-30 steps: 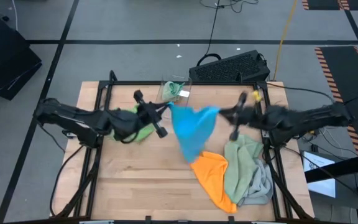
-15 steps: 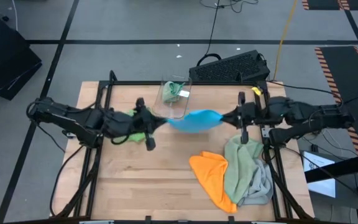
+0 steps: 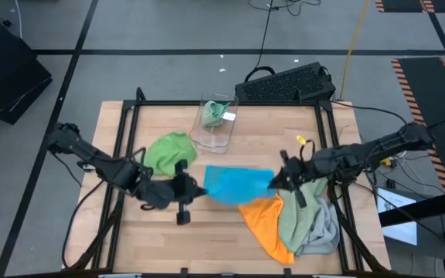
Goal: Fold microfiber towels
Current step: Fold the blue towel
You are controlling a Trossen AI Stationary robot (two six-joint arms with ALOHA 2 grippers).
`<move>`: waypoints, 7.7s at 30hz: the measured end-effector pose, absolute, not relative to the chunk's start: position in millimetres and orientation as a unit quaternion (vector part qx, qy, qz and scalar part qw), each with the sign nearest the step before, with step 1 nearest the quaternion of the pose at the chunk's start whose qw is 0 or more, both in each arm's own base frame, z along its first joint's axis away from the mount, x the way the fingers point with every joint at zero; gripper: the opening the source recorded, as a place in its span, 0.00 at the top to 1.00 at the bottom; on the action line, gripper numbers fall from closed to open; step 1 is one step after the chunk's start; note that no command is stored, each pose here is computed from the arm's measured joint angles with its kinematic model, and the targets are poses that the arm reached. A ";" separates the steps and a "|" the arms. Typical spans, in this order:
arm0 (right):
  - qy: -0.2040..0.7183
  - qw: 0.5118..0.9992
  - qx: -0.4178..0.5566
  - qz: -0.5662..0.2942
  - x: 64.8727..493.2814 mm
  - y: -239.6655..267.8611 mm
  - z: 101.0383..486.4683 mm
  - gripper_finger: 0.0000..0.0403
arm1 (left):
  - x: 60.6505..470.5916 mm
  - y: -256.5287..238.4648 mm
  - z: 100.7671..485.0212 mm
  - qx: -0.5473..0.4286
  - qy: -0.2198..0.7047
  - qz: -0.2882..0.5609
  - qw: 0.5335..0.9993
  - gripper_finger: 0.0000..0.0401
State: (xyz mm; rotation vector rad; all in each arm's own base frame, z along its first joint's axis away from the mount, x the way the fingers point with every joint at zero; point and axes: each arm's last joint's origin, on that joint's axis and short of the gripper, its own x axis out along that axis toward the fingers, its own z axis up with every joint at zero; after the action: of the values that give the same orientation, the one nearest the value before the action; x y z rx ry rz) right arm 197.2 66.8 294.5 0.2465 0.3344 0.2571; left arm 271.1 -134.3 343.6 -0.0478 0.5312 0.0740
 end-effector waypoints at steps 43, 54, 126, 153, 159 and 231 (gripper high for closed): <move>0.356 0.919 -0.018 -0.166 191.7 64.5 180.5 1.00 | 311.7 -106.8 214.9 -0.009 0.392 0.281 0.876 0.98; 0.361 0.914 -0.009 -0.186 191.2 43.6 162.8 1.00 | 327.5 -78.1 183.1 -0.008 0.398 0.288 0.871 0.99; 0.209 0.971 0.098 -0.053 244.9 97.2 156.0 0.67 | 309.8 -155.2 125.4 0.192 0.517 0.062 0.832 0.64; 0.213 0.971 0.098 -0.038 272.7 54.5 171.9 0.67 | 228.9 -194.1 147.6 0.073 0.687 0.035 0.722 0.89; 0.226 0.969 0.091 -0.029 270.4 59.9 169.6 0.66 | 232.6 -216.0 154.4 -0.032 0.628 0.030 0.777 0.84; 0.169 0.984 0.033 0.033 449.3 176.3 135.3 0.43 | 240.5 -179.3 227.0 0.102 0.497 -0.063 0.859 0.99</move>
State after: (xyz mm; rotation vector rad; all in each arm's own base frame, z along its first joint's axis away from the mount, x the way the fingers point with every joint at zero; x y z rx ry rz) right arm 449.3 176.3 135.3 0.0669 0.3397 0.0671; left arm 240.5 -179.3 227.0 0.2140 1.0437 -0.1313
